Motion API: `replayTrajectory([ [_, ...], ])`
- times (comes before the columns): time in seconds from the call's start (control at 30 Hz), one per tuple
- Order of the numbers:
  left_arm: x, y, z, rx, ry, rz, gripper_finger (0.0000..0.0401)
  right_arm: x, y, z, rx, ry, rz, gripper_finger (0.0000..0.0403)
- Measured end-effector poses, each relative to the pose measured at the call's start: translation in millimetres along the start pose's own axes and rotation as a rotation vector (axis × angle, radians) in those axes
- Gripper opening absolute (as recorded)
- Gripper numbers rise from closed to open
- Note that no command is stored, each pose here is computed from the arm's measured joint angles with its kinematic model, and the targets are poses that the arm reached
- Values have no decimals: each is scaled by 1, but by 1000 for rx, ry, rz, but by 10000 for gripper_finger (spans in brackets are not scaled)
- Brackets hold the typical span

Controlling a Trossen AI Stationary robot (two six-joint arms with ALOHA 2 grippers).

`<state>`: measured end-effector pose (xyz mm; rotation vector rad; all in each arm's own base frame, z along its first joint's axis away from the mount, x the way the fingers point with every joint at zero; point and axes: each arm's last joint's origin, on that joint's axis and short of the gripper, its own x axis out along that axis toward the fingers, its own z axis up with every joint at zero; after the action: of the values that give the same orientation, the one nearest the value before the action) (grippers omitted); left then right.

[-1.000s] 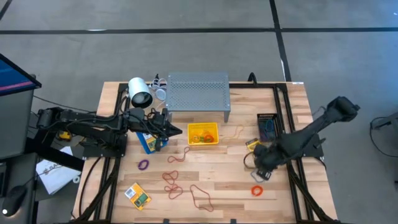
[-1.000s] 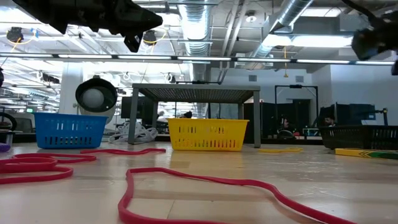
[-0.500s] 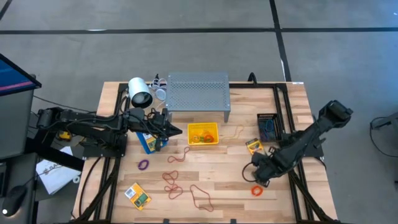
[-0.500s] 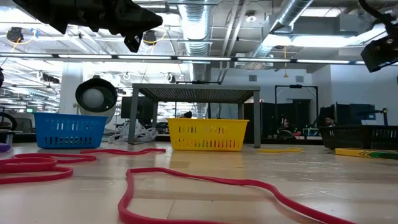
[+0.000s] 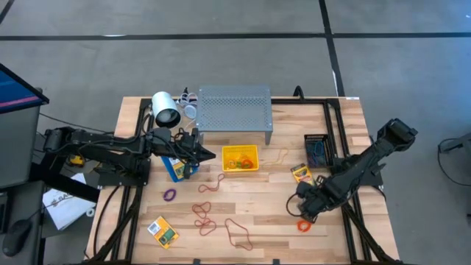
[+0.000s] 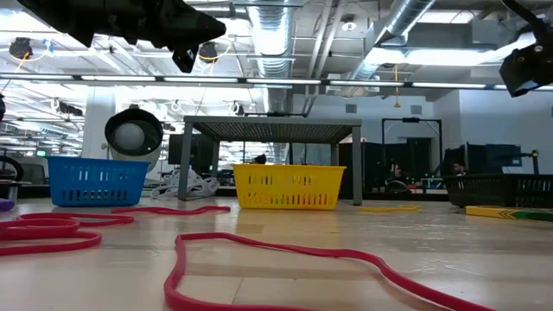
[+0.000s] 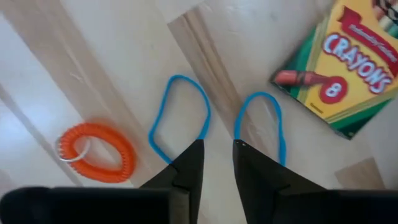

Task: Pick & Place Office Desk Supplies
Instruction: Put the blue rubber band into the black bin

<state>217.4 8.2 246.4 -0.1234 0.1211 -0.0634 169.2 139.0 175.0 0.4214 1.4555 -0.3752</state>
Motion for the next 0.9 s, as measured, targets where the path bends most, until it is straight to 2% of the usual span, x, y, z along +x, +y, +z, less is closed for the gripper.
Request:
replayTrajectory([
  [0.23, 0, 0, 0, 0, 0, 0, 11, 2, 3, 1, 80, -11, 19, 147],
  [0.4, 0, 0, 0, 0, 0, 0, 11, 20, 8, 0, 91, 7, 37, 175],
  [0.9, 0, 0, 0, -1, 2, 0, 11, 50, 20, -1, 35, 34, -38, 136],
])
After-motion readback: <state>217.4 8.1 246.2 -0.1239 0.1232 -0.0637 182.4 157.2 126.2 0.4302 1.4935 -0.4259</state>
